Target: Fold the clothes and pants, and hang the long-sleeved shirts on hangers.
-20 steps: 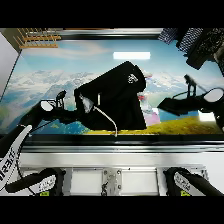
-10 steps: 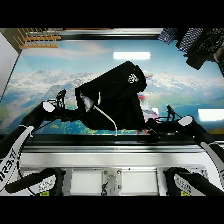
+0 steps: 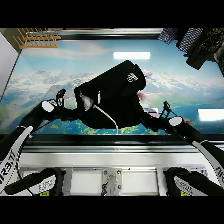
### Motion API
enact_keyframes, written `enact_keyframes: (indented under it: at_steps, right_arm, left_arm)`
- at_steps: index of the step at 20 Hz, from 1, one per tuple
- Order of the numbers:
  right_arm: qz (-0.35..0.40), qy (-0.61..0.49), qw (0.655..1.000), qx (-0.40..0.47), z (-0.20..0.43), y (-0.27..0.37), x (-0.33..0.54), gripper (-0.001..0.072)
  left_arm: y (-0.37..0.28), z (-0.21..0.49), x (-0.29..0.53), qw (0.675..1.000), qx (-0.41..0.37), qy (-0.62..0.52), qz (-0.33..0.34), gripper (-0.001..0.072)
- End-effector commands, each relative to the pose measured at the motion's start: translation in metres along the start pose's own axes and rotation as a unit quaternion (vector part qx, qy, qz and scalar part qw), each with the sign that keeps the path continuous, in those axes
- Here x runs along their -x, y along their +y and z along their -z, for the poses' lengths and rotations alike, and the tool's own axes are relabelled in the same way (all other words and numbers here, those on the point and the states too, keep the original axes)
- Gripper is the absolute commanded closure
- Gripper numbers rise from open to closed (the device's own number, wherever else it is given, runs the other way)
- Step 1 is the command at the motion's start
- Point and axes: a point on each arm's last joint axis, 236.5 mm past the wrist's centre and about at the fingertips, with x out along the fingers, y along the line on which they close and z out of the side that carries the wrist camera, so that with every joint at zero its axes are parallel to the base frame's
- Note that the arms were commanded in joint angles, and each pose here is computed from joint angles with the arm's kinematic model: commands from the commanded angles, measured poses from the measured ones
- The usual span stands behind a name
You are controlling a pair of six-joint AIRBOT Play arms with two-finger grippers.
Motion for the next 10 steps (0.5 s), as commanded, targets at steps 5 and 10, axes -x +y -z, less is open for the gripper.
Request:
enact_keyframes:
  at_steps: [5, 10]
  right_arm:
    - [-0.016, -0.161, 0.936, 0.312, -0.132, 0.152, 0.179, 0.0700]
    - [-0.111, -0.371, 0.818, 0.426, -0.118, 0.306, 0.401, 0.0700]
  left_arm:
    - [-0.119, -0.085, 0.194, 0.961, -0.123, -0.235, 0.082, 0.0697]
    - [-0.231, -0.035, 0.387, 0.858, -0.228, -0.421, 0.185, 0.0697]
